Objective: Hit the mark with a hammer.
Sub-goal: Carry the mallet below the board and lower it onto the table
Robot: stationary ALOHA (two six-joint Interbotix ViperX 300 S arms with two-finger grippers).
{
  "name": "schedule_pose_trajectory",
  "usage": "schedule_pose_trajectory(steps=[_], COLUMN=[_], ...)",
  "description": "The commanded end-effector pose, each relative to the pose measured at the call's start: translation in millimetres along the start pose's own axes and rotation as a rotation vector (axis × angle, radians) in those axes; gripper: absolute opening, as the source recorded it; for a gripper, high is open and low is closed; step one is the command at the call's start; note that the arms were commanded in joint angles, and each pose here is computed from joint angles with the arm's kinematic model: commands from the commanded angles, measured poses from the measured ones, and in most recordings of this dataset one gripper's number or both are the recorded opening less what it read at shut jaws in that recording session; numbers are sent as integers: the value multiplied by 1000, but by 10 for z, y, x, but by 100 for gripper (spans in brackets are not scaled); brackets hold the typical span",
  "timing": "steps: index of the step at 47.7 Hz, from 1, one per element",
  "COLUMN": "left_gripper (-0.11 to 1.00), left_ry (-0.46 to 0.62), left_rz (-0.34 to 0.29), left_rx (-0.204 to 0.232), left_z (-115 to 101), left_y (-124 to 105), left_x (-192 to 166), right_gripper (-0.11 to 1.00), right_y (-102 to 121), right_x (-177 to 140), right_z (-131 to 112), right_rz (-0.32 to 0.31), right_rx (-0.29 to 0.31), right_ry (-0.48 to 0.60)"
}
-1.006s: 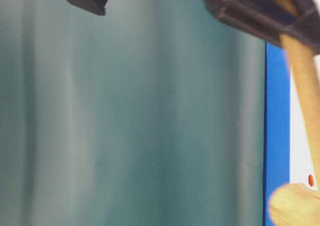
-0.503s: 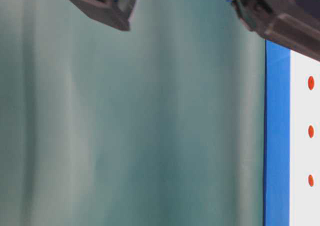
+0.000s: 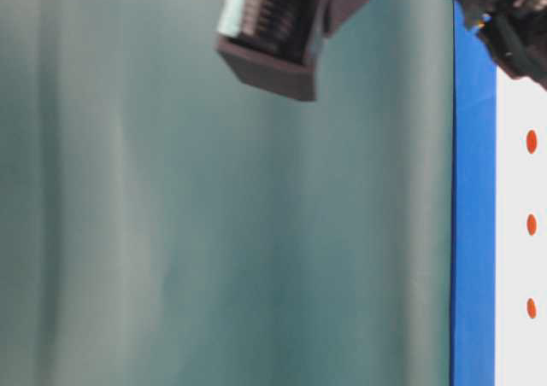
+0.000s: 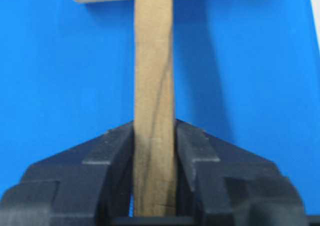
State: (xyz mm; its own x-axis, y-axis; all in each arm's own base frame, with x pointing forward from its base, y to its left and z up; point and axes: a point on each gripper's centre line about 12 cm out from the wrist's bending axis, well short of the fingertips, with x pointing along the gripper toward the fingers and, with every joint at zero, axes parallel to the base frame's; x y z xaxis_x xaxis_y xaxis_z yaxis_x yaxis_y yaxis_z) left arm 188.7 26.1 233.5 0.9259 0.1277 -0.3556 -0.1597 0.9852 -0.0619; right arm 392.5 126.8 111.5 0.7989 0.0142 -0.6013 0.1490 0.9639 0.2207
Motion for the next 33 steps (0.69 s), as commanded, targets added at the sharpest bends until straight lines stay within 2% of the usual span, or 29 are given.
schedule_pose_trajectory(steps=[1,33], left_gripper=[81,81], left_ry=[-11,-8], left_rz=[-1,1], left_rx=[-3,-4], left_z=[39,31], left_y=[-3,1], left_x=[7,8], right_gripper=[8,8], right_y=[30,-79], right_x=[-18,5], right_z=[97,-171], right_rz=[5,-6], right_rx=[13,-28], right_ry=[-27,62])
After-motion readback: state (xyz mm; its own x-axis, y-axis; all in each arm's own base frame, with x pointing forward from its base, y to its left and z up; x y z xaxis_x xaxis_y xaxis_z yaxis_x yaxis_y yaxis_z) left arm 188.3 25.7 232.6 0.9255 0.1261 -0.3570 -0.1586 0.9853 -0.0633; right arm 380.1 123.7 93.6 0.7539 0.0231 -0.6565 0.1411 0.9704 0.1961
